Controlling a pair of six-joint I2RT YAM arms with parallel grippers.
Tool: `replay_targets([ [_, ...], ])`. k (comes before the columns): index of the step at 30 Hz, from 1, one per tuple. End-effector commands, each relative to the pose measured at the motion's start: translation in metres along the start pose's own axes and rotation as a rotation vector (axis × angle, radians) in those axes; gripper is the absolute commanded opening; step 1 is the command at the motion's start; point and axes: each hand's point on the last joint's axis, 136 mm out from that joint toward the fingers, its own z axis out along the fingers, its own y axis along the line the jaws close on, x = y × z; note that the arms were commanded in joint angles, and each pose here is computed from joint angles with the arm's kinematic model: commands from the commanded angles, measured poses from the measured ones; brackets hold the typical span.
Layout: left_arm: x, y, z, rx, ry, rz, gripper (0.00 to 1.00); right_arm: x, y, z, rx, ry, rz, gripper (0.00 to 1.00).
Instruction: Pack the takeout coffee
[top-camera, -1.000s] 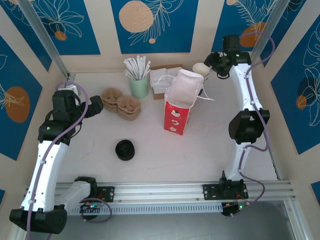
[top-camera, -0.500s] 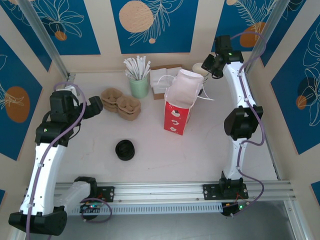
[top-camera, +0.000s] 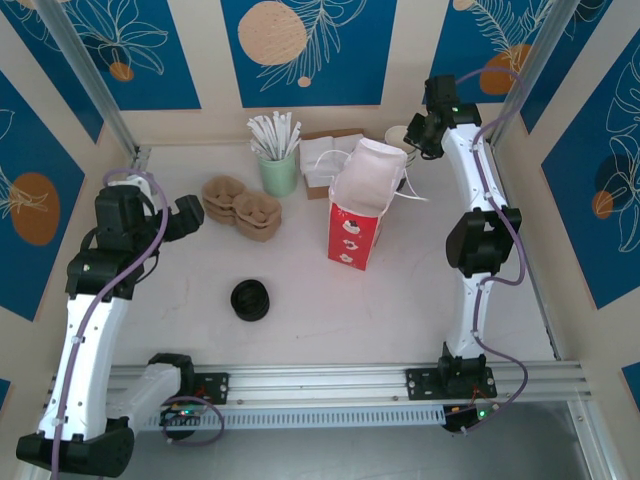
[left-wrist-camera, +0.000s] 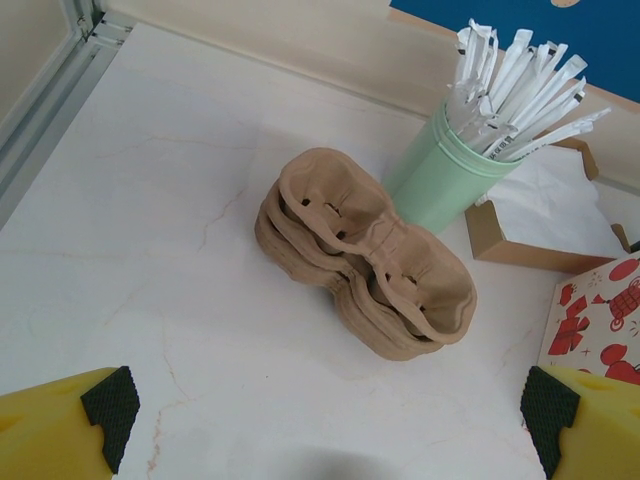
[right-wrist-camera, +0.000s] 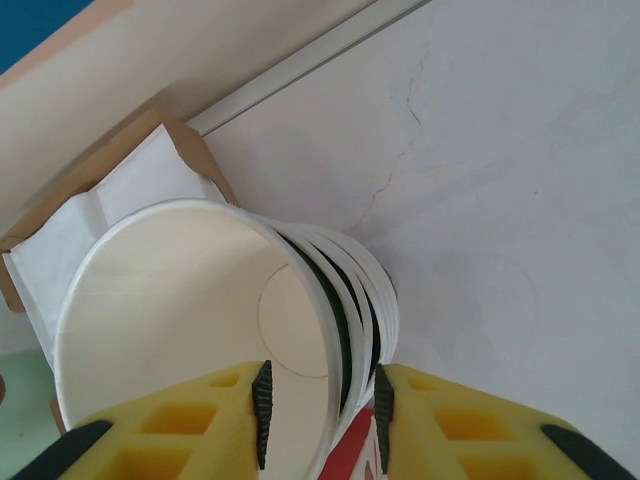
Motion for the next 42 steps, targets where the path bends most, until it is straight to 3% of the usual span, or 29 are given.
replay_targets([
  [1,-0.004,-0.002,-0.01,0.008,-0.018,-0.011,0.99,-0.003,0.003,-0.001,0.001,-0.008,-0.009,0.35],
  [10,-0.006,-0.002,-0.013,0.012,-0.031,-0.017,0.99,-0.004,0.004,0.0,-0.004,-0.015,-0.011,0.25],
  [42,-0.003,0.008,-0.022,-0.027,-0.06,-0.001,0.99,-0.006,0.004,0.013,0.009,-0.028,-0.012,0.21],
])
